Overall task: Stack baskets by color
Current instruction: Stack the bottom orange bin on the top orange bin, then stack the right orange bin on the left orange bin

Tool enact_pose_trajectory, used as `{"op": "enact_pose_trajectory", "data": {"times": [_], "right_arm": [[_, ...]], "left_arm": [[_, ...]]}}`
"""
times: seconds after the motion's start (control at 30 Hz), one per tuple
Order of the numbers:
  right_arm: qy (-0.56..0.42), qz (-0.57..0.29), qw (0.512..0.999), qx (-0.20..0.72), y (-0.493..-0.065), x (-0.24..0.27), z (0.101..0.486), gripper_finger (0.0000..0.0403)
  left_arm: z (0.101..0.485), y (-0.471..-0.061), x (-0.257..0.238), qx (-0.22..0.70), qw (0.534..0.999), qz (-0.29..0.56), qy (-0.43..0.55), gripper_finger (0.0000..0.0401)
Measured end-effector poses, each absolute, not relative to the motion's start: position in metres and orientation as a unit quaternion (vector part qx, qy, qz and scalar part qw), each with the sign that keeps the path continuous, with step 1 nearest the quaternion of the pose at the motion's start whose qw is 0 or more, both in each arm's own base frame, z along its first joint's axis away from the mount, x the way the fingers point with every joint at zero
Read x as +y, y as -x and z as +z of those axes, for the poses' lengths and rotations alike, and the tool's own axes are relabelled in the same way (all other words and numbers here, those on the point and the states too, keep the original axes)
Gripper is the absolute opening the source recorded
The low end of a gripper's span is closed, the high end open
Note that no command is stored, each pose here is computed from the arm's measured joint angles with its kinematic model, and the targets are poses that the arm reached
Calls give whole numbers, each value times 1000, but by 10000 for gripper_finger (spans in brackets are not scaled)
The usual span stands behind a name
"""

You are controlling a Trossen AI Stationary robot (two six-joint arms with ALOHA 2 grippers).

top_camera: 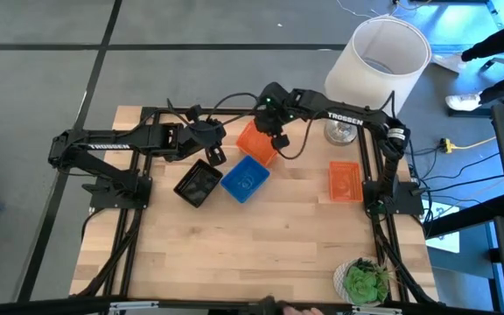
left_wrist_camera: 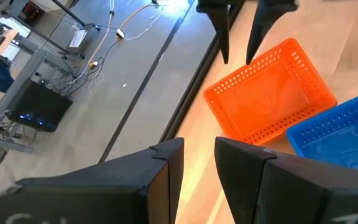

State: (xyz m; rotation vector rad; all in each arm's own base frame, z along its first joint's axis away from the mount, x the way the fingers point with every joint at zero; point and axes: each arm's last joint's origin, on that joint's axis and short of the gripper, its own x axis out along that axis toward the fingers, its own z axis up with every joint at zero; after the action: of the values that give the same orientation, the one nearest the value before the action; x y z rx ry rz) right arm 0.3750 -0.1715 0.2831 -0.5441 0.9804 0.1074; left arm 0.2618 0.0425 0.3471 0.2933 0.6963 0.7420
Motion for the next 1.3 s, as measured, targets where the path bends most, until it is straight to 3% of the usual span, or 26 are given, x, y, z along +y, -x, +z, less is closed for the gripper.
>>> {"op": "enact_pose_trajectory", "data": {"times": [0.2,0.67,0.97,1.2,1.3], "right_arm": [[201,-14,872,446,-373,-190,266,113],[199,-18,870,451,-367,-198,224,113],[197,-17,868,457,-365,-197,216,113],[215,-92,826,514,-367,-181,225,113],[174,-104,808,553,-366,-163,240,113]], "left_arm": [[347,-262,43,332,863,354,-140,85],[347,-262,43,332,863,354,-140,85],[347,-262,43,332,863,354,-140,85],[347,-262,43,332,863,354,-140,85],[347,-262,43,333,863,354,-139,85]]}}
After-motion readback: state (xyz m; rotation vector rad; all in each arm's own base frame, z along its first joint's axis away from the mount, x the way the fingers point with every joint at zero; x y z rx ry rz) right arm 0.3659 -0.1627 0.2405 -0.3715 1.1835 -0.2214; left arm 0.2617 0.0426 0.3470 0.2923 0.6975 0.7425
